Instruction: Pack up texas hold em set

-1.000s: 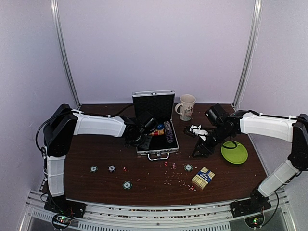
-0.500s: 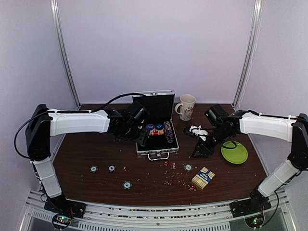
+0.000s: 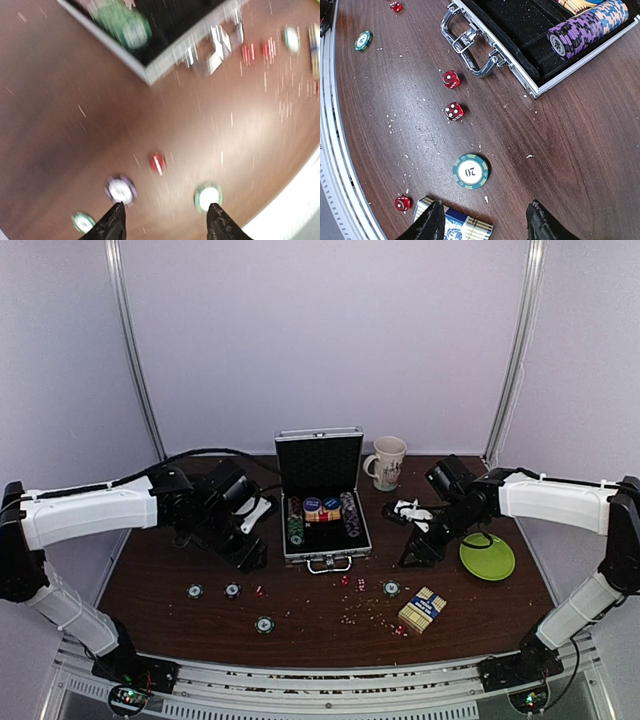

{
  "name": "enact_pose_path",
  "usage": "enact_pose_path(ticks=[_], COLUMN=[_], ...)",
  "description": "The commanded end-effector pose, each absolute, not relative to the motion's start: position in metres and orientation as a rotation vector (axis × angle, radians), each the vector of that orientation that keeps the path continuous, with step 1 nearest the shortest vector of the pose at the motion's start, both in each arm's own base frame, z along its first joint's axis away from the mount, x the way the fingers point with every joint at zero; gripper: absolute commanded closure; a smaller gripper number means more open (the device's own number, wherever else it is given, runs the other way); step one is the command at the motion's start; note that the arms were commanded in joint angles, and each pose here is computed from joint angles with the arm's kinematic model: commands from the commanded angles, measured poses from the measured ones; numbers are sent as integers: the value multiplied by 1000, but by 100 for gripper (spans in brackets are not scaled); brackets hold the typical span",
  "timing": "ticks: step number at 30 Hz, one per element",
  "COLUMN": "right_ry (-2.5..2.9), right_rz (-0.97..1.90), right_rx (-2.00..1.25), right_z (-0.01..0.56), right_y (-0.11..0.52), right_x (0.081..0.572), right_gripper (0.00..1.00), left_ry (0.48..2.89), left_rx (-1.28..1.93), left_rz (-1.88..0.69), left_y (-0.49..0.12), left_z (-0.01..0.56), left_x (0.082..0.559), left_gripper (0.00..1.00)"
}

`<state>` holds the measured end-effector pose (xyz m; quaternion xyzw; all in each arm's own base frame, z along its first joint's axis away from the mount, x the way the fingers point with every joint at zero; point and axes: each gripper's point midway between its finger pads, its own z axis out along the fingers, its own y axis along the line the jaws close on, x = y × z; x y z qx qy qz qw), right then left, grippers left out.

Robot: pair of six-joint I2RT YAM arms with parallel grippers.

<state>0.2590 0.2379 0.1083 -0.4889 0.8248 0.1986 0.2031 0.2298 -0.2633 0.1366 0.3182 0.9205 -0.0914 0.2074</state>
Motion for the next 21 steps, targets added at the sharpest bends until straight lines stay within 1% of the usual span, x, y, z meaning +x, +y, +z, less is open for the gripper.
enact_pose_path(ticks=[1, 6, 9, 11, 14, 21], right_ry=[2231, 2188, 2160, 2150, 2154, 2167], right_rz=[526, 417, 360, 356, 368, 379], right_rx=[-1405, -1558, -1660, -1702, -1742, -1771], right_z=[130, 127, 122, 120, 113, 102], right_y=[242, 253, 263, 271, 279, 282], right_x=[255, 240, 229, 224, 218, 210], right_gripper=[44, 45, 47, 47, 48, 48], left_ry=[2663, 2738, 2770, 2756, 2756, 2766], left_rx=[1056, 1108, 1156, 1158, 1167, 1311], left_rz=[-437, -474, -485, -506, -534, -398], left_y=[-253, -249, -252, -259, -267, -279], left_z=[119, 96, 82, 76, 67, 40], left_x=[175, 152, 143, 145, 145, 136], left_gripper=[43, 43, 40, 38, 37, 37])
